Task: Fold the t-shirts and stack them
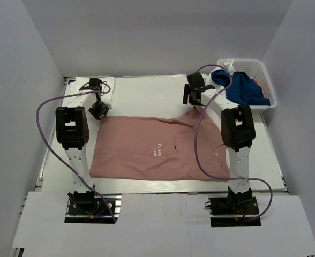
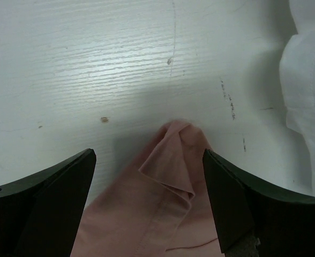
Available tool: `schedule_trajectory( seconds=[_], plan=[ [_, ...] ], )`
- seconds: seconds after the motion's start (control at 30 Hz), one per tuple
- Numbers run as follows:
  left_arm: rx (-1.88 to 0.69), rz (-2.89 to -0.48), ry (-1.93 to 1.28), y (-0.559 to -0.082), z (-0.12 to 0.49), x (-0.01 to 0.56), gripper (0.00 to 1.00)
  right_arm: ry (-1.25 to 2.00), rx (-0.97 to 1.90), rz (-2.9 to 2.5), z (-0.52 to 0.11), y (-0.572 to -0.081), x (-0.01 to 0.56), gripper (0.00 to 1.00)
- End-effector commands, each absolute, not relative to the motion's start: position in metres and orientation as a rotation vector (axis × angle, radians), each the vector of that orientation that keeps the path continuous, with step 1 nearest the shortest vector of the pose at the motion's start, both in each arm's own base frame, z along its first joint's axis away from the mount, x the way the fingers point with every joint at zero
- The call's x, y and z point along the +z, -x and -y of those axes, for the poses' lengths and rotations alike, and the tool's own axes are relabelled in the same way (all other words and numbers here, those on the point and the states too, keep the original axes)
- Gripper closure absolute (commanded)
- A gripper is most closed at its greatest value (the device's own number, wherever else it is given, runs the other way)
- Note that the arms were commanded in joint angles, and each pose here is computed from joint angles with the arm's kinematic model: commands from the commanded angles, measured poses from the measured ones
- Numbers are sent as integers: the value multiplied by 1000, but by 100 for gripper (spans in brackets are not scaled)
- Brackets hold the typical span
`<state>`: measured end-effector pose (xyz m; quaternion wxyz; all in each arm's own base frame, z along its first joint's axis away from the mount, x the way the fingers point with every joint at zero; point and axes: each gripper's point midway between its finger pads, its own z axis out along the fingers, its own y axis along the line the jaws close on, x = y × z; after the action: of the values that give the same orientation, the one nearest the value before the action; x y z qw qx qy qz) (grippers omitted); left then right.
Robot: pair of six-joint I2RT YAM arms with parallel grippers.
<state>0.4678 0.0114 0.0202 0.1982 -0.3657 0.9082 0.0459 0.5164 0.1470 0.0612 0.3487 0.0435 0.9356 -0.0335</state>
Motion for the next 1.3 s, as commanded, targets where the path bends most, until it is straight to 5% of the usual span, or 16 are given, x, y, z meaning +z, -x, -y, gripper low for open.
schedule_trajectory(
  seconds=[0.0, 0.23, 0.3, 0.37, 0.53, 0.63, 0.83, 1.27],
  plan=[
    [182, -2559, 1023, -453, -14, 25, 53, -154, -138, -2411, -133, -514, 66, 13],
    [177, -2573, 1024, -461, -13, 14, 81, -133, -84, -2427, -138, -520, 54, 18],
    [169, -2561, 1022, -465, -13, 18, 100, -139, -81, -2437, -139, -521, 50, 32],
    [169, -2561, 1022, -466, -13, 21, 100, -148, -72, -2444, -139, -522, 47, 53],
    [149, -2539, 980, -465, -9, 34, 100, -171, -99, -2448, -135, -523, 46, 70],
    [134, -2491, 959, -468, -11, 53, 100, -180, -96, -2439, -132, -524, 51, 98],
    [130, -2460, 956, -450, -13, 72, 100, -150, 0, -2370, -135, -503, 114, 100],
    [216, -2376, 1150, -360, -22, 93, 100, -260, 26, -2387, -85, -351, 154, 100]
  ],
)
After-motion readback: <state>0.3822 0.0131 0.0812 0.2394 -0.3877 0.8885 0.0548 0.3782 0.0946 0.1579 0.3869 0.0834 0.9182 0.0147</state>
